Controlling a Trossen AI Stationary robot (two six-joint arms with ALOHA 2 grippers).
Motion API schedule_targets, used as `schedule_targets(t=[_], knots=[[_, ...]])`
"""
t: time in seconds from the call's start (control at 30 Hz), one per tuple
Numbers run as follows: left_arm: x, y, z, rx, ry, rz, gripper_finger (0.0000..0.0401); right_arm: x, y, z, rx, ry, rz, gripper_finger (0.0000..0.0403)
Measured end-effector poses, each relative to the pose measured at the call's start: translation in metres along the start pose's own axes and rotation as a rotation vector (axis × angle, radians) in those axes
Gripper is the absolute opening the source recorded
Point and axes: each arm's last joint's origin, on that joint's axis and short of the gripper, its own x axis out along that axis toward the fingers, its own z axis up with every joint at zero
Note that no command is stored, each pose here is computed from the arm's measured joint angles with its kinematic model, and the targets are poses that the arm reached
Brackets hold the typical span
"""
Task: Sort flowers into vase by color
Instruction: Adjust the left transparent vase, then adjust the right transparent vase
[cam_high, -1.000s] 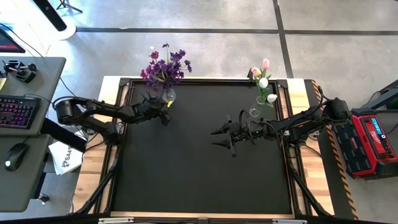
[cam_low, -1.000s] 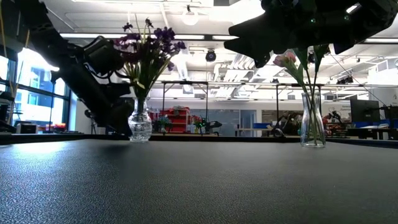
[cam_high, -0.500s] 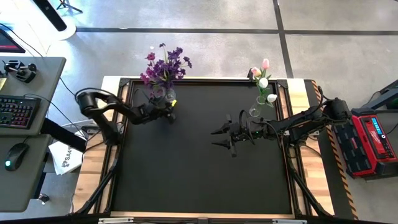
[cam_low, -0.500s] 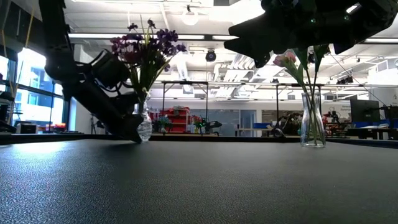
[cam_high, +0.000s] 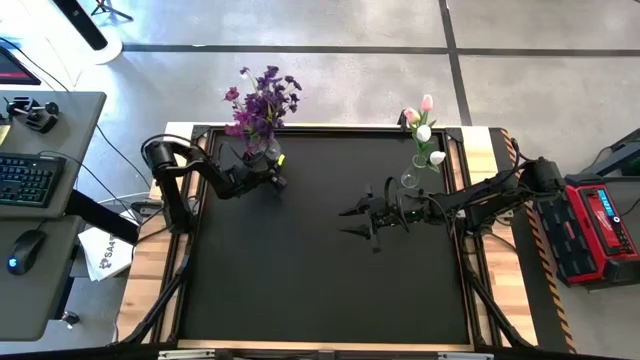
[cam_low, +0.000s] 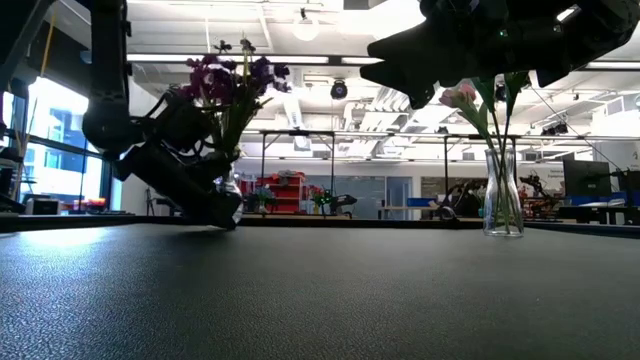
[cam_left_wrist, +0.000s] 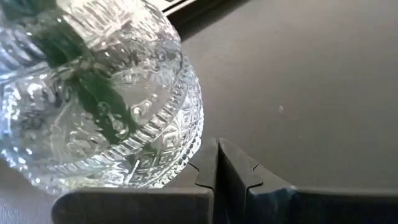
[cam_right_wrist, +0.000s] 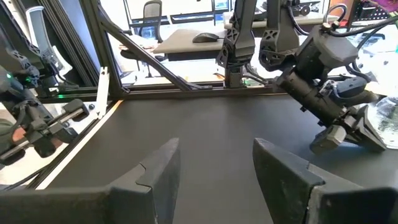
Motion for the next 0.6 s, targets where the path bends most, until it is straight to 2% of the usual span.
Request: schedule_targets(t=[0.4, 0.6], knots=[[0.010, 0.007, 0.005, -0.023, 0.004, 0.012, 0.0000, 0.000, 0.000, 0.000, 0.000, 0.000, 0.001, 0.0185], [0.001, -0.007, 0.002, 0.032, 0.034, 0.010, 0.0000, 0.000, 0.000, 0.000, 0.005, 0.000, 0.001, 0.0185]])
